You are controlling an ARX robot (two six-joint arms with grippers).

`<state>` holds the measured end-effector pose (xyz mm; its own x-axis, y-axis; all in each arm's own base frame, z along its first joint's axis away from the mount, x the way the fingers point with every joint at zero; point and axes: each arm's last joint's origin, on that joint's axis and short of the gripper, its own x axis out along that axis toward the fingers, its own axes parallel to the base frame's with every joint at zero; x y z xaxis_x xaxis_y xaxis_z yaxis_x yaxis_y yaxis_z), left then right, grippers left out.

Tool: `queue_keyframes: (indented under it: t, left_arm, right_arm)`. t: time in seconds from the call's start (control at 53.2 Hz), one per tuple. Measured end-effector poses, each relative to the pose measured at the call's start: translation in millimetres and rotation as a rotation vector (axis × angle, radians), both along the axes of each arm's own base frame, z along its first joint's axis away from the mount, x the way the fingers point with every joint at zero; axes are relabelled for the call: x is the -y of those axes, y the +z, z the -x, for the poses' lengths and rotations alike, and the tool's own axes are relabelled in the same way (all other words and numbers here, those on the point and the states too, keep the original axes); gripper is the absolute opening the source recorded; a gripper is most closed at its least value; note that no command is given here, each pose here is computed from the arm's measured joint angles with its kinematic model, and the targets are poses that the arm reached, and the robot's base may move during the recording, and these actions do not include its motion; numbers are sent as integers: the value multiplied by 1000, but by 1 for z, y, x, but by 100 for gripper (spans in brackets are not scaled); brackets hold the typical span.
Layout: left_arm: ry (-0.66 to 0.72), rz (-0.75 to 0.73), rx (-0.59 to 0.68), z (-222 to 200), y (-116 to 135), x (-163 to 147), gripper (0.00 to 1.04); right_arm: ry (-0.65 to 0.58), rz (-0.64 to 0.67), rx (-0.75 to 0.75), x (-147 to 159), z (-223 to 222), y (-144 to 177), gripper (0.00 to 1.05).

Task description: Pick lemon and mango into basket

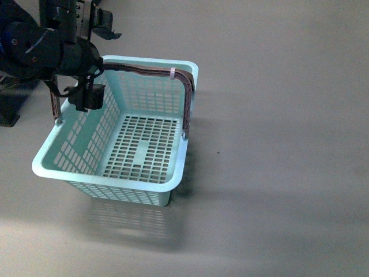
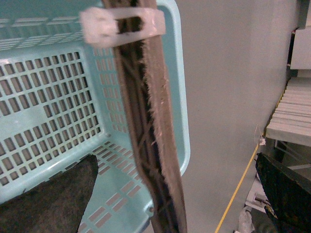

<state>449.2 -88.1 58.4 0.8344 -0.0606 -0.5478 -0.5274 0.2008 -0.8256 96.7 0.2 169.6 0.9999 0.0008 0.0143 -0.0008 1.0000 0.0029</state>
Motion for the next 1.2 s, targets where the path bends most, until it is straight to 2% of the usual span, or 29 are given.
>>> queue_keyframes:
  t: [0.094, 0.225, 0.357, 0.47, 0.545, 0.582, 0.789, 0.958, 1.09, 1.202]
  left_arm:
    - [-4, -5, -22, -16, -8, 5, 97]
    - [-13, -2, -23, -26, -13, 10, 79]
    - [-17, 17, -9, -29, -8, 15, 50]
    - [-10, 25, -60, -28, -11, 17, 25]
    - [-6, 29, -76, -28, -10, 19, 11]
    - [8, 49, -83, -29, -10, 20, 7]
    - [9, 62, -82, -28, -6, 23, 6]
    - [20, 108, -87, -5, 10, 17, 6]
    - [44, 145, -52, 20, 41, 6, 6]
    - [66, 186, 34, 58, 95, -13, 6]
  right_arm:
    - [0, 0, 0, 0, 0, 0, 96]
    - [0, 0, 0, 0, 0, 0, 96]
    - [0, 0, 0, 0, 0, 0, 96]
    - [0, 0, 0, 0, 0, 0, 96]
    - [0, 0, 0, 0, 0, 0, 96]
    - [0, 0, 0, 0, 0, 0, 96]
    - [0, 0, 0, 0, 0, 0, 96]
    - [0, 0, 0, 0, 0, 0, 96]
    - [0, 0, 0, 0, 0, 0, 96]
    - [0, 0, 0, 0, 0, 0, 96]
